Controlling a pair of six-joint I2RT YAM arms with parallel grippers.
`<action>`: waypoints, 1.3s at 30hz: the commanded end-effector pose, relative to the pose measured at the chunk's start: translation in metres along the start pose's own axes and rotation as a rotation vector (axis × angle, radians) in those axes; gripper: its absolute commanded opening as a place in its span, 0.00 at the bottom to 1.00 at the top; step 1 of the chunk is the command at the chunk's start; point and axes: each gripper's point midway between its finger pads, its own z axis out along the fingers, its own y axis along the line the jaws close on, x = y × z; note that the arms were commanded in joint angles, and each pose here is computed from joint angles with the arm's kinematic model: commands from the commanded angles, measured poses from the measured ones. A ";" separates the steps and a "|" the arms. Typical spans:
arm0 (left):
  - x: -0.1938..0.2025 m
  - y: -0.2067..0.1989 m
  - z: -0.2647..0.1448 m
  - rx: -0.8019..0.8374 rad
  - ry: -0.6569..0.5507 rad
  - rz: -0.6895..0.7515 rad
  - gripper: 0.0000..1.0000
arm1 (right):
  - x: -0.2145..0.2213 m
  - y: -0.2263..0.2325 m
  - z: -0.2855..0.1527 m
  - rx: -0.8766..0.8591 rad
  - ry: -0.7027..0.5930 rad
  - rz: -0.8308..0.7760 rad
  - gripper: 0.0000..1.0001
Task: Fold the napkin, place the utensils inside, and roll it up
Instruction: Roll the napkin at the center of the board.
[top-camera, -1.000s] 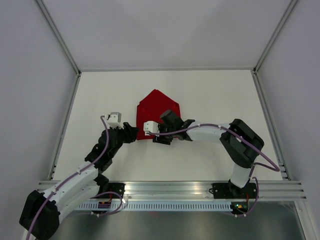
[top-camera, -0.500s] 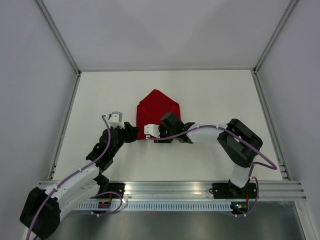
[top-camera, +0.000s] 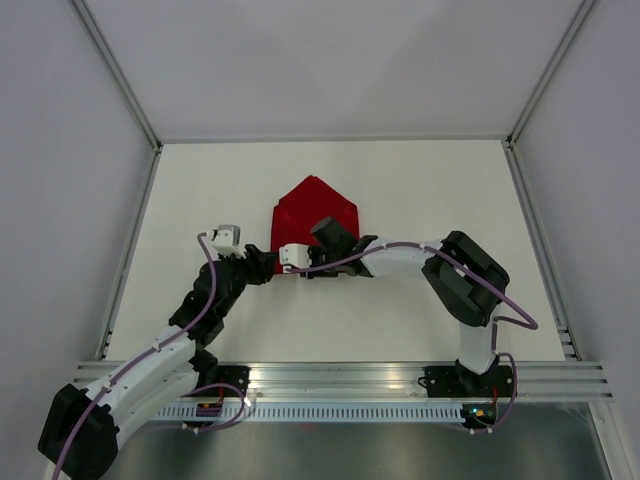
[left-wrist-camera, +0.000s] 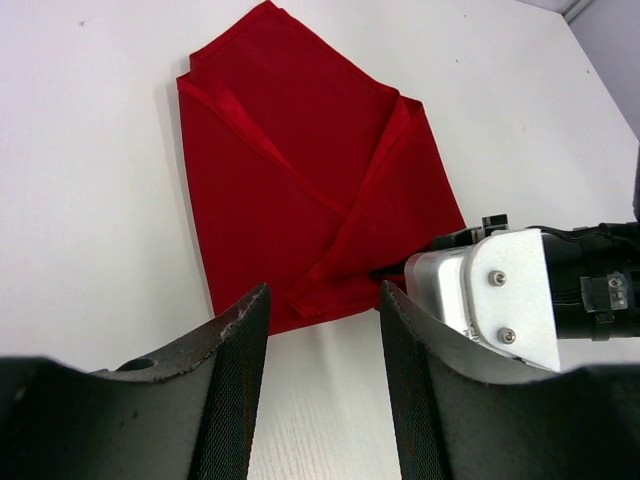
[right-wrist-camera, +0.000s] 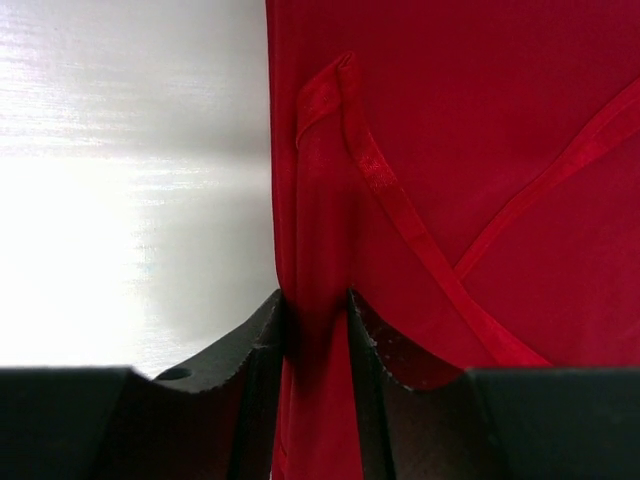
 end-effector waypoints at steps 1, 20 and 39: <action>-0.014 -0.005 -0.001 0.025 -0.059 0.036 0.54 | 0.035 0.038 0.009 -0.147 0.125 0.032 0.36; -0.009 0.003 0.004 -0.019 -0.073 -0.002 0.46 | 0.031 0.047 -0.002 -0.317 0.108 0.211 0.10; 0.040 -0.073 0.015 0.271 -0.038 0.321 0.51 | 0.054 0.042 -0.036 -0.521 0.089 0.376 0.09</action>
